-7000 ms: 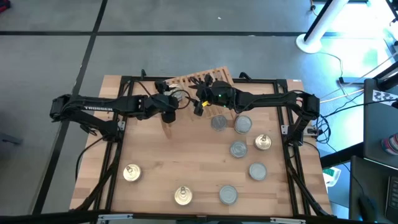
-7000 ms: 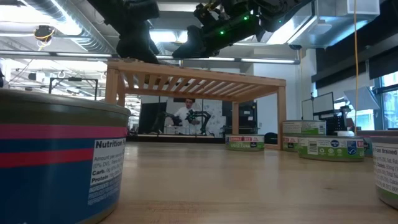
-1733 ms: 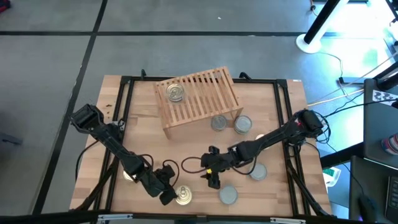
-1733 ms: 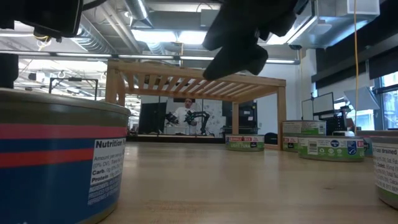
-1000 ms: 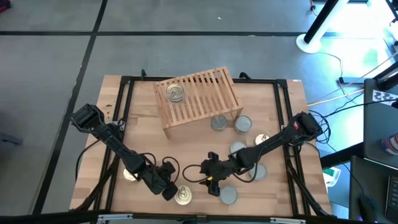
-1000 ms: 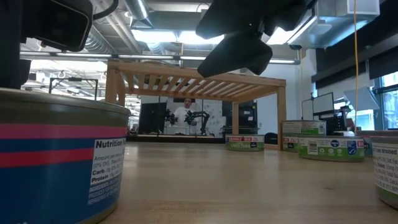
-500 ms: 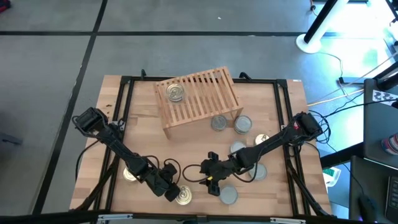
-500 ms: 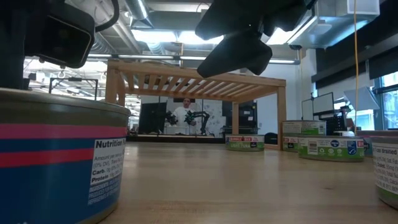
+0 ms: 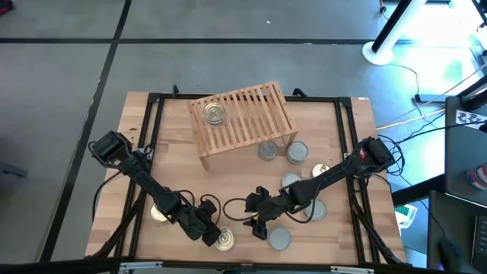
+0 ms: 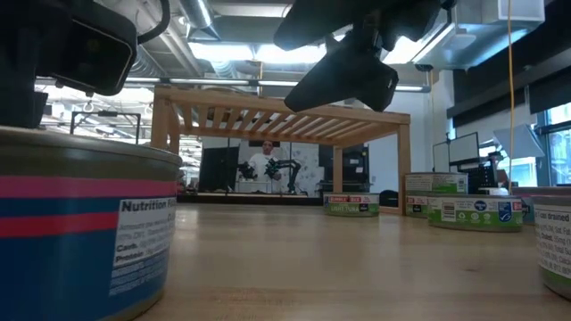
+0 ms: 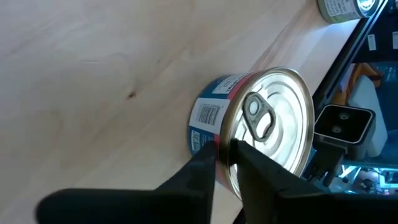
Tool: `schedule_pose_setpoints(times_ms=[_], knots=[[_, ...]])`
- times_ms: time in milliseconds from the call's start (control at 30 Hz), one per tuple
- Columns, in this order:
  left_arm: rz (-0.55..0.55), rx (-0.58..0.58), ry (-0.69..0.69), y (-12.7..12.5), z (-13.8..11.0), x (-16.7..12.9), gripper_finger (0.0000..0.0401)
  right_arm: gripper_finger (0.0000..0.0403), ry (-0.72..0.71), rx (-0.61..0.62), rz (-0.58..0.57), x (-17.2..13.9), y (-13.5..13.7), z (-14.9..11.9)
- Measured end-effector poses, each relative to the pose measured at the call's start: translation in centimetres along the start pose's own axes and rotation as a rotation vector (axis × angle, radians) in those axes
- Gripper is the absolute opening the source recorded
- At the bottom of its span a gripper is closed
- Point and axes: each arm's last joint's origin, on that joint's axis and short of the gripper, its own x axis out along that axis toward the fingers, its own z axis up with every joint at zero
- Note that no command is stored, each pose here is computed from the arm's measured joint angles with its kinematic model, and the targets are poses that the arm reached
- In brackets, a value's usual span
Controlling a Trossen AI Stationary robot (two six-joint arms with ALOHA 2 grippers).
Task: Stack canned seafood by type on shelf
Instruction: Stack the blue tuna can on top of the blue tuna can on the shelf
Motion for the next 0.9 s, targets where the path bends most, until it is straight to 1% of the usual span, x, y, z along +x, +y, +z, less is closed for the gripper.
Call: schedule_pose_setpoints(times_ms=[100,167,467,633,767,833,900], knots=[[-0.002,-0.001,-0.003,-0.1,0.0,0.0,0.0019,0.0237,0.0,0.031,0.0,0.0,0.0,0.0],[-0.004,-0.002,-0.003,-0.1,0.0,-0.1,0.0006,0.0237,0.0,0.044,0.0,0.0,0.0,0.0],[-0.002,-0.023,-0.008,-0.1,0.2,0.0,0.0003,0.0237,0.007,0.056,0.007,0.0,0.0,0.0],[-0.016,-0.021,-0.032,-0.2,1.1,0.2,0.0001,0.0237,0.027,0.115,0.017,0.2,0.0,-0.2],[-0.011,-0.003,-0.049,-0.1,1.9,0.4,0.0,0.0237,0.056,0.132,0.044,0.2,0.0,-0.3],[-0.009,0.01,-0.06,-0.1,2.3,0.4,0.0,0.0237,0.063,0.171,0.044,0.2,-0.2,-0.1],[-0.008,0.024,-0.075,-0.1,2.6,0.5,0.0,0.0237,0.101,0.214,0.083,0.2,-0.5,0.1]])
